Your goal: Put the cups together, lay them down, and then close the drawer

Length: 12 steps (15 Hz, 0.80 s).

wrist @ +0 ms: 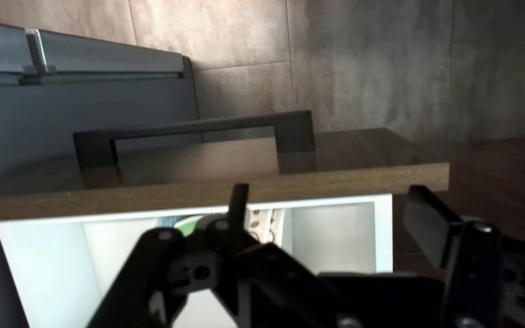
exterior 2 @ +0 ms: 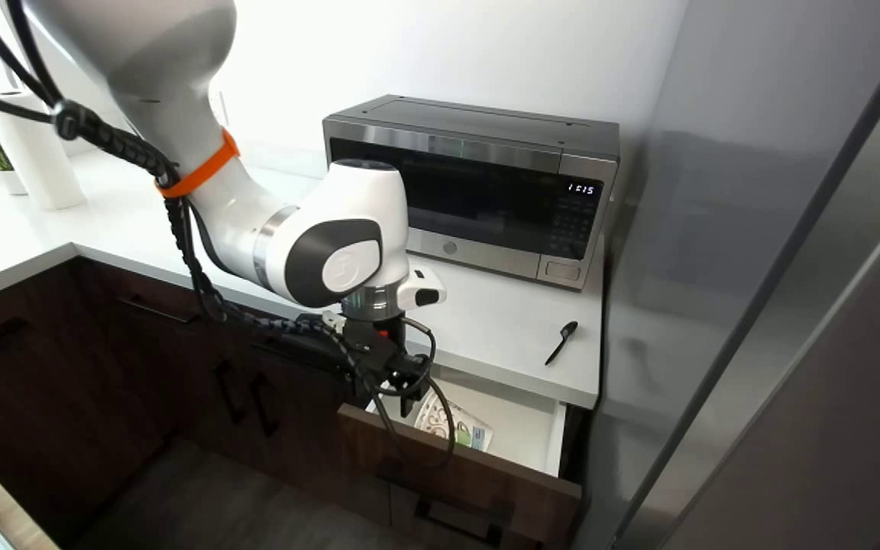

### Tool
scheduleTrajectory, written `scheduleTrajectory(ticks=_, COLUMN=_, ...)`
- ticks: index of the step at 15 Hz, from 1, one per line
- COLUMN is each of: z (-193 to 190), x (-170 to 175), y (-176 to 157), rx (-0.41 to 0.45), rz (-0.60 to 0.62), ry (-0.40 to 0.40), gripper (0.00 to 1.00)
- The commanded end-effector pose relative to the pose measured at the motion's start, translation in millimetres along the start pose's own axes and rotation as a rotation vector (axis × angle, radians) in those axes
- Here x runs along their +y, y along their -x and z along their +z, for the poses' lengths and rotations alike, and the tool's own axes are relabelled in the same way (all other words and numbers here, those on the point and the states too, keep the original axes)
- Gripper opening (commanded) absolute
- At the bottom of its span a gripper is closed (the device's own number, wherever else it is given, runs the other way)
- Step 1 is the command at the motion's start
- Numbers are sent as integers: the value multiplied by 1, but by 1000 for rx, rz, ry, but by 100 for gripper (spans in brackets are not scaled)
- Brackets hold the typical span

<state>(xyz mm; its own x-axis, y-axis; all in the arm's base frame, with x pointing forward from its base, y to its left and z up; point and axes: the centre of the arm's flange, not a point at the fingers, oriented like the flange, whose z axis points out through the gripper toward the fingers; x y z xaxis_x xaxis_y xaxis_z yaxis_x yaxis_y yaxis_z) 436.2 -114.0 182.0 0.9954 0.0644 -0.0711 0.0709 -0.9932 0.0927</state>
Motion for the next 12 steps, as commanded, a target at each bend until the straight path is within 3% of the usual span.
scheduleTrajectory(ticks=1, z=12, x=8, y=38, rx=25, rz=43, ry=-17, gripper=56)
scheduleTrajectory(ticks=8, z=47, x=17, y=61, rx=167, rz=125, ry=-18, gripper=2)
scheduleTrajectory(ticks=12, z=67, x=15, y=61, rx=211, rz=166, ry=-31, gripper=0)
